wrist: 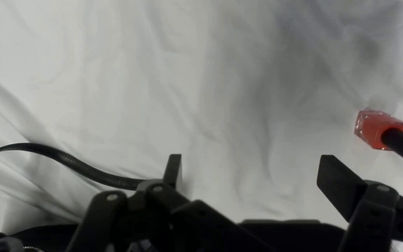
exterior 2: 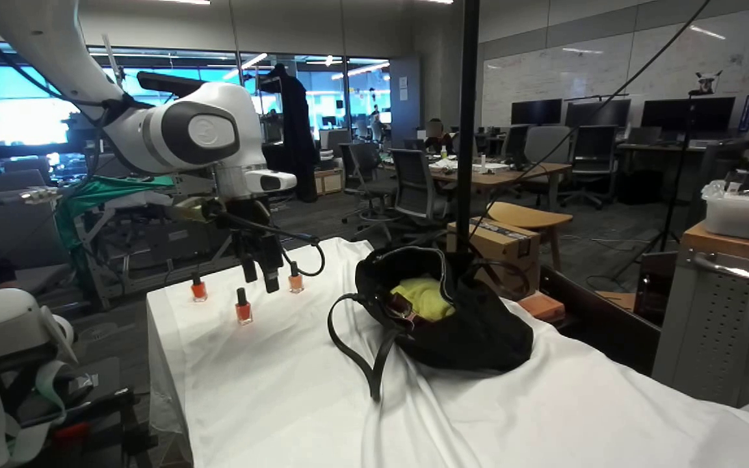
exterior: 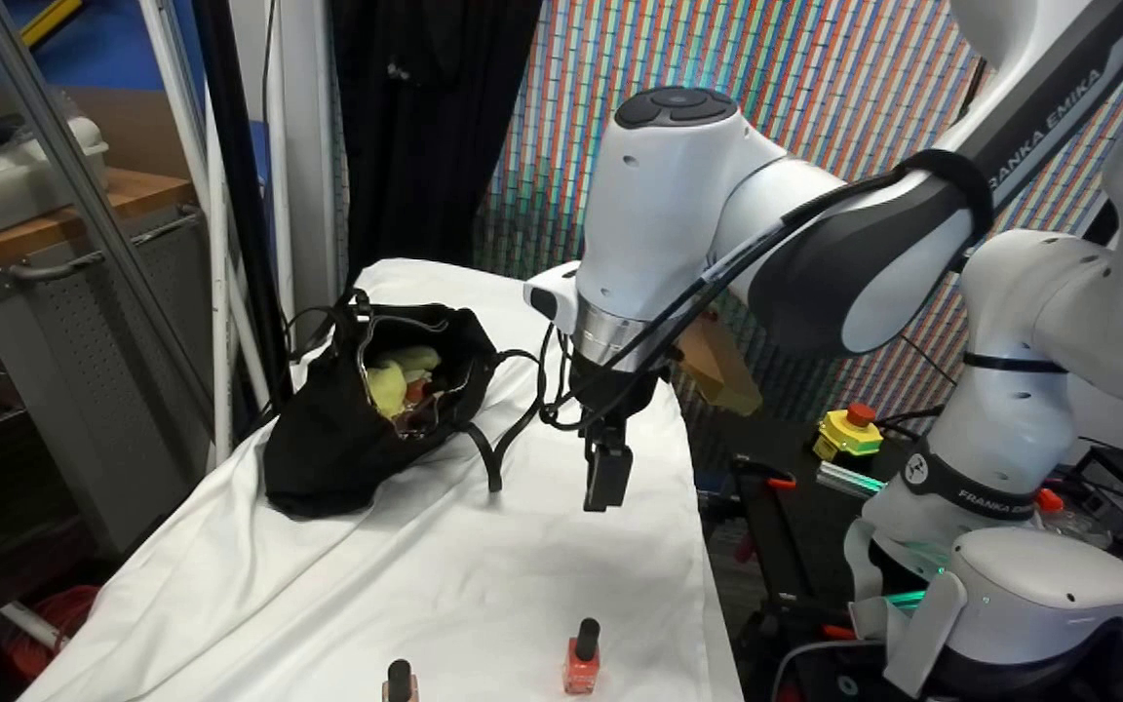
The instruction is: Pick up all the nail polish from the table and put them in the black bag.
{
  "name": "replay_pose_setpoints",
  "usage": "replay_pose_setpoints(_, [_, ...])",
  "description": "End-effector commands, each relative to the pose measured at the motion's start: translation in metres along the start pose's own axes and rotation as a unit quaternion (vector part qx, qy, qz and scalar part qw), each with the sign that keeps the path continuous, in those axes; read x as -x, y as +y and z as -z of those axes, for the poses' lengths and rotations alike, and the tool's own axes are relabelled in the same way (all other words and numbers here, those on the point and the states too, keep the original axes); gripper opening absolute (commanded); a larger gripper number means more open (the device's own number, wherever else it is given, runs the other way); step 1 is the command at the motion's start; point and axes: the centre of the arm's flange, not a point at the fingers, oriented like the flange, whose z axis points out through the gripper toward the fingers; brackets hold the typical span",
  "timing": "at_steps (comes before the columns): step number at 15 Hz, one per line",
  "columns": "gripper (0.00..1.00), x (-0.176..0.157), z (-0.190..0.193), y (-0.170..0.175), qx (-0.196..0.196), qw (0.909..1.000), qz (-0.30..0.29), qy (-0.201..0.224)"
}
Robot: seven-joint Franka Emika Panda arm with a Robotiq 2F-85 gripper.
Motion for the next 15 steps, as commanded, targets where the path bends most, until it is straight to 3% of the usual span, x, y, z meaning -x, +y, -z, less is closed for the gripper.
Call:
replay_pose_setpoints(1, [1.0,0.01,0.007,-0.024,-0.013,0.9998,0.011,0.005])
replay_pose_setpoints(9, [1.0,0.001,0.015,-0.097,-0.039,0.9978,0.053,0.011])
replay_pose_setpoints(15, [1.0,-0.016,-0.003,-0.11,-0.042,0.9971,0.062,0.017])
